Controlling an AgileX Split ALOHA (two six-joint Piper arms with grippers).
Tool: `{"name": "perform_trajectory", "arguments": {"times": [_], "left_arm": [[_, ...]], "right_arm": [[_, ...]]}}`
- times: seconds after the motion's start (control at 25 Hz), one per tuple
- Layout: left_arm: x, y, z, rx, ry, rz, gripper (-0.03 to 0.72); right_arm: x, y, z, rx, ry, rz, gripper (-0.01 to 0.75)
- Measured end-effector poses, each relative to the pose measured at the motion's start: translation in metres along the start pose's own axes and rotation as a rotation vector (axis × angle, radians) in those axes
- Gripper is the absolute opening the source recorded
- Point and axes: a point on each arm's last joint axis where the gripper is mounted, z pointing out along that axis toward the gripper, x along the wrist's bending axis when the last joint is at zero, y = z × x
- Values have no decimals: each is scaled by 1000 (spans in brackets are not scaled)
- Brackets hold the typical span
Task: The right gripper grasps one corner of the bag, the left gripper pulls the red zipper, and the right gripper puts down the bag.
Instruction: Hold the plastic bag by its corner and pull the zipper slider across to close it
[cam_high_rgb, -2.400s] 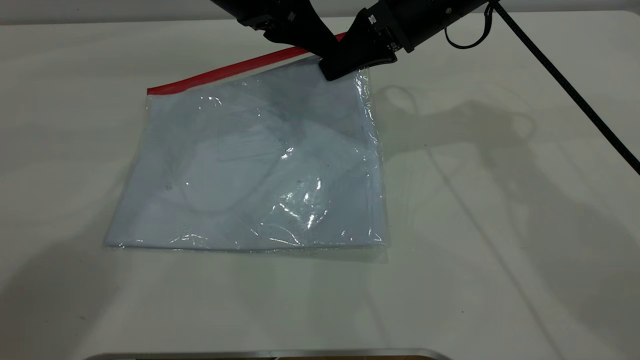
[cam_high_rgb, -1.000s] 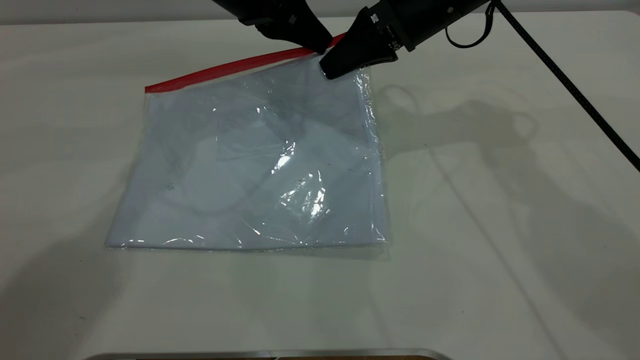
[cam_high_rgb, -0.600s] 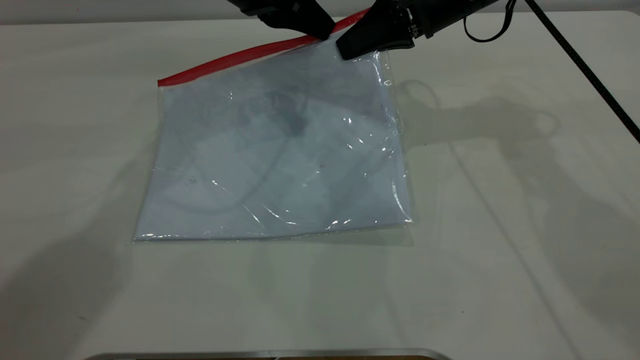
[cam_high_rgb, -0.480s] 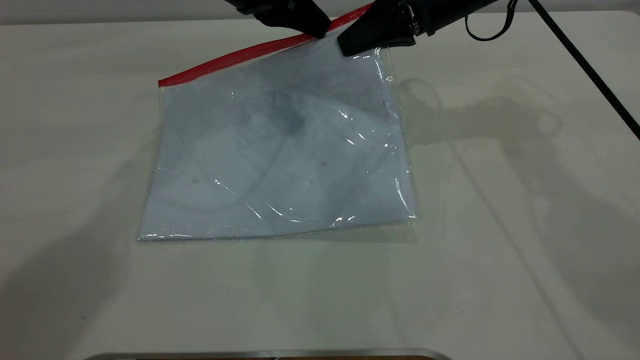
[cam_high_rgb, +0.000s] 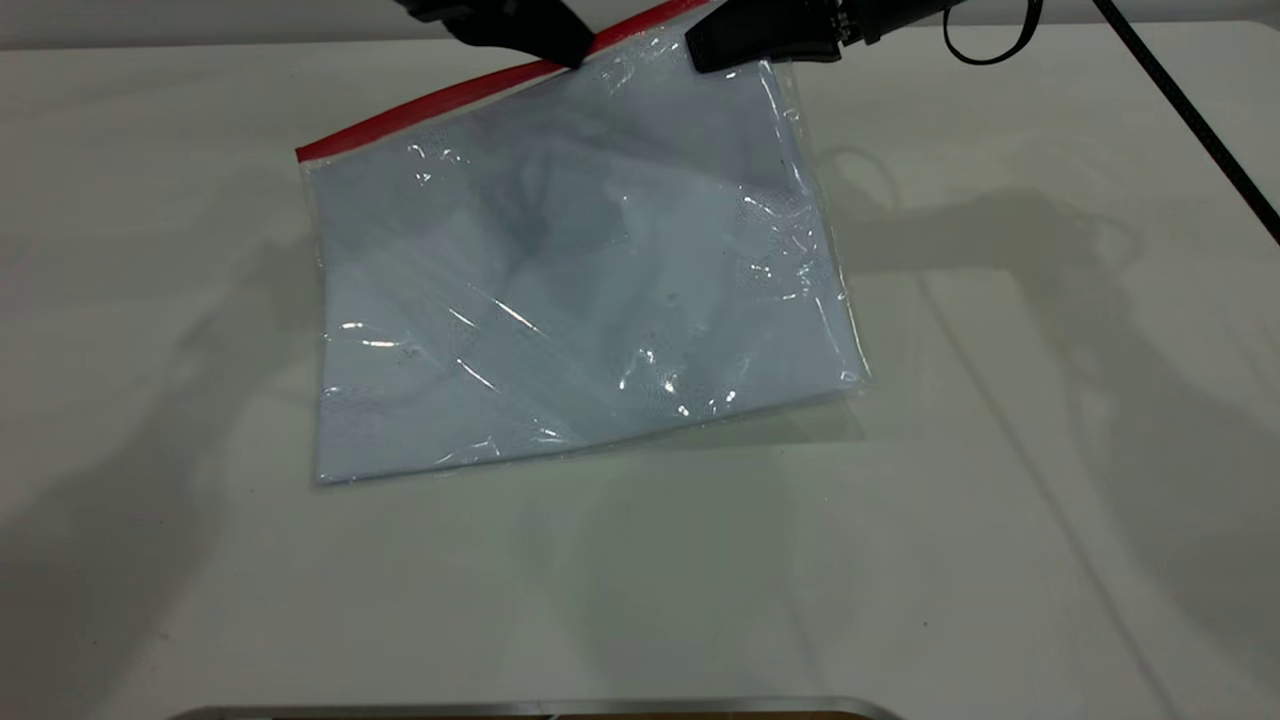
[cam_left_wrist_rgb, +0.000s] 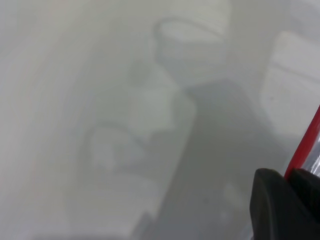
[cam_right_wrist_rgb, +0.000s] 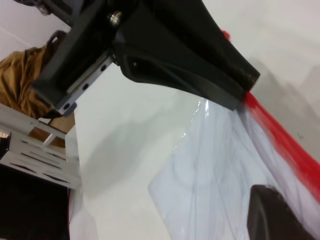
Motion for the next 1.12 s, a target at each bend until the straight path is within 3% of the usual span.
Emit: {"name": "perform_trajectory", "arguments": {"times": [0.68, 1.12], "left_arm": [[37, -41, -36, 187, 82, -42, 57], [63, -71, -73, 202, 89, -157, 60]], "right_arm": [[-2, 1, 0, -12, -21, -7, 33], [-4, 3, 0, -32, -39, -4, 33]]}}
